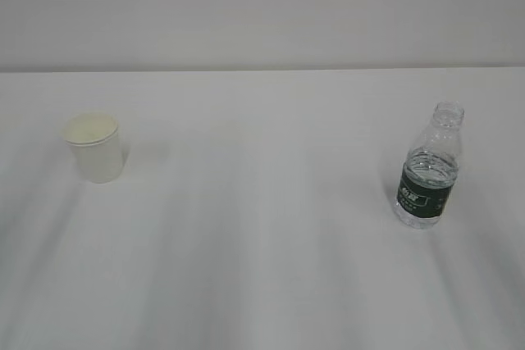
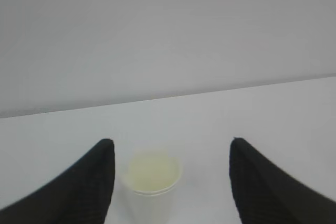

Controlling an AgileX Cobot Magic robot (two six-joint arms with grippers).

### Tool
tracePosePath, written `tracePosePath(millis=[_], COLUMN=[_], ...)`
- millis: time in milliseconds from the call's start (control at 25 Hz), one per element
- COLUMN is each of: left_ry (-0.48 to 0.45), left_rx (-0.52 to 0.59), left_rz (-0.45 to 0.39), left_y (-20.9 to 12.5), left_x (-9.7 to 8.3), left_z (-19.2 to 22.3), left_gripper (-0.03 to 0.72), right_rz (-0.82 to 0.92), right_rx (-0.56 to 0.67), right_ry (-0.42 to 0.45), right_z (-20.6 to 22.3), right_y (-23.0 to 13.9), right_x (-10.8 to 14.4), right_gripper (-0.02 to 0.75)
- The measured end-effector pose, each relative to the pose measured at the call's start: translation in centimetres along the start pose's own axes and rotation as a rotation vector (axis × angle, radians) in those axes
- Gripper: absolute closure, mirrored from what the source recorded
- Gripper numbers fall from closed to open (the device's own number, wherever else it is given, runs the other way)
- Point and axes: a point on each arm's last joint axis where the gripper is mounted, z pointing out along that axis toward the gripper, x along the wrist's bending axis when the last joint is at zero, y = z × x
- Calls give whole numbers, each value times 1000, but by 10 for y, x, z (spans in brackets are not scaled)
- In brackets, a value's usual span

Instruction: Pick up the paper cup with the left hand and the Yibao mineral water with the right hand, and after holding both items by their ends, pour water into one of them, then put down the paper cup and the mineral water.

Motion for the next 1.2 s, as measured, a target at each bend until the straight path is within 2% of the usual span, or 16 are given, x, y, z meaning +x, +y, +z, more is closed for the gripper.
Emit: tracePosePath(millis=[440, 760, 920, 1200], left_ry=[-43, -42, -22, -21], left_rx=[15, -23, -3, 24], left_rz=[5, -45, -82, -97], left_y=[-13, -27, -46, -69], left_x=[-3, -2, 0, 1], left_z=[17, 11, 6, 10], left_gripper=[192, 218, 221, 221], right_rz=[20, 99, 96, 52], right_rx=[4, 21, 43, 64], right_ry=[-18, -28, -13, 46], right_z=[1, 10, 20, 40], right_y=[-31, -45, -49, -58], right_x=[1, 1, 3, 9], right_gripper=[277, 277, 277, 277])
